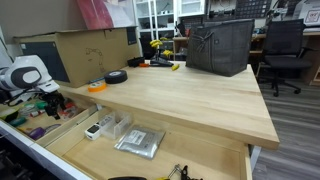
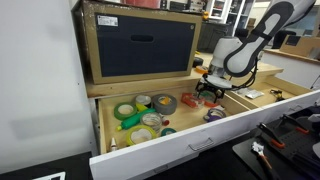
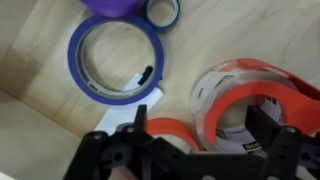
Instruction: Take the white tape and blue tape out of the drawer
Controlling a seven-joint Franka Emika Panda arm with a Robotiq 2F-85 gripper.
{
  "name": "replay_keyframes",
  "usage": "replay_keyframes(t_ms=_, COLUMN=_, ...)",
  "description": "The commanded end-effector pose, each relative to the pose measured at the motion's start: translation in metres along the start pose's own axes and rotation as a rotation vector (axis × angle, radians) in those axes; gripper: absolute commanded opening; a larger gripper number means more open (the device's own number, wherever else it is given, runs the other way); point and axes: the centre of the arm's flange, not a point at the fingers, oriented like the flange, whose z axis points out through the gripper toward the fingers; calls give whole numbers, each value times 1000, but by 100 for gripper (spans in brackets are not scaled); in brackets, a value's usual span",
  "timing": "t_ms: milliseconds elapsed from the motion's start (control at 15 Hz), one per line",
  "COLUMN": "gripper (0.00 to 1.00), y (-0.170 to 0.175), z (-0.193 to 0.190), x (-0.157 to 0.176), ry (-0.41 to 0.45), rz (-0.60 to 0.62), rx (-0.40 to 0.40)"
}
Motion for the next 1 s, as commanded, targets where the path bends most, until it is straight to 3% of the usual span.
replay_keyframes(t_ms=0, gripper=100, y=-20, z=14, x=-1, ry=10, rz=11, rx=22)
replay_keyframes(t_ms=267, gripper=100, y=-18, z=25, x=7, ry=17, rz=24, rx=10)
replay_keyframes(t_ms=333, gripper=75, y=-17, z=29, x=10, ry=19, rz=24, rx=1)
replay_keyframes(t_ms=467, gripper=68, y=-14, z=36, x=12, ry=31, rz=24, rx=-11)
replay_keyframes(t_ms=933, gripper=14, y=-19, z=40, x=-3, ry=48, rz=-15, rx=-16)
